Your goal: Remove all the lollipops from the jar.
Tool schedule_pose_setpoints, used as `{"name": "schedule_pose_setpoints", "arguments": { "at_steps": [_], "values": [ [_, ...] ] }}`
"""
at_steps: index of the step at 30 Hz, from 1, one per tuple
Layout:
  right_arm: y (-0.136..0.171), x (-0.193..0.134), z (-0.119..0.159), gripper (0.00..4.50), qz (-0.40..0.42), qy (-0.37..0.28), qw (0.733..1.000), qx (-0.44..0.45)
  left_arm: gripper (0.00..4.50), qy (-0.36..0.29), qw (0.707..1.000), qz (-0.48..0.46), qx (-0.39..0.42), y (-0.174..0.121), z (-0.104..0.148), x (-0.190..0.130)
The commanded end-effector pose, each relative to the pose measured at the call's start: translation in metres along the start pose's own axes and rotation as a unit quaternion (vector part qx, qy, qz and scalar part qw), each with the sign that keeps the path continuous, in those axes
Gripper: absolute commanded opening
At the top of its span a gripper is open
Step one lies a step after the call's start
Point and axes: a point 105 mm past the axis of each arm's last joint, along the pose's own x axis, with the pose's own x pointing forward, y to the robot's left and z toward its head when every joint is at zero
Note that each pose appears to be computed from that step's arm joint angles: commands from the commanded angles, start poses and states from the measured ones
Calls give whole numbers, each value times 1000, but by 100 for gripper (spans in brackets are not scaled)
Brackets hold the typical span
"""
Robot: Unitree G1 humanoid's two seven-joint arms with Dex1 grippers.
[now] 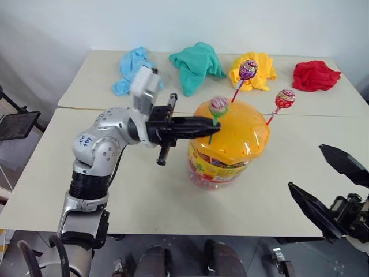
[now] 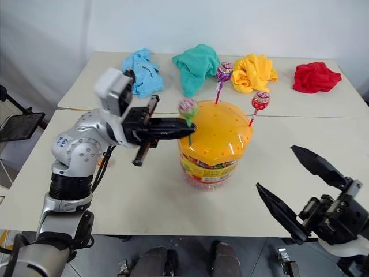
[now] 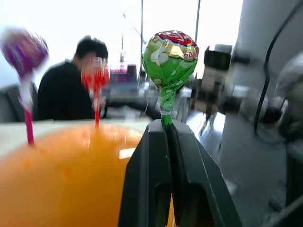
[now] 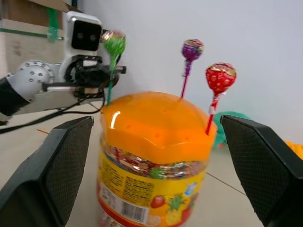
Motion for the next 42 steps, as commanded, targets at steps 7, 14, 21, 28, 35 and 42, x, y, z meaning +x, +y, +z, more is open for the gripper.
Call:
{"name": "schedule_pose_setpoints", "arguments": {
  "at_steps": [7, 14, 21, 28, 35, 42],
  "values": [
    [20, 26, -4, 450, 149, -10, 989, 3, 2, -59, 977, 202, -39, 22, 40, -88],
    [24, 17, -28, 450, 258, 36, 965, -2, 2, 220, 892, 374, -127, -29, -48, -193],
    [21, 7, -44, 450, 304, 64, 951, -6, 2, 322, 823, 432, -180, -81, -94, -235],
    [4, 0, -48, 450, 276, 77, 958, -9, 65, 336, 800, 460, -187, -100, -103, -250],
    [-23, -4, -45, 450, 164, 77, 983, -3, 269, 316, 849, 409, -108, -97, -70, -246],
    [-72, -11, -33, 450, -8, 54, 998, 28, 269, 148, 932, 328, -43, -62, 13, -189]
  ]
}}
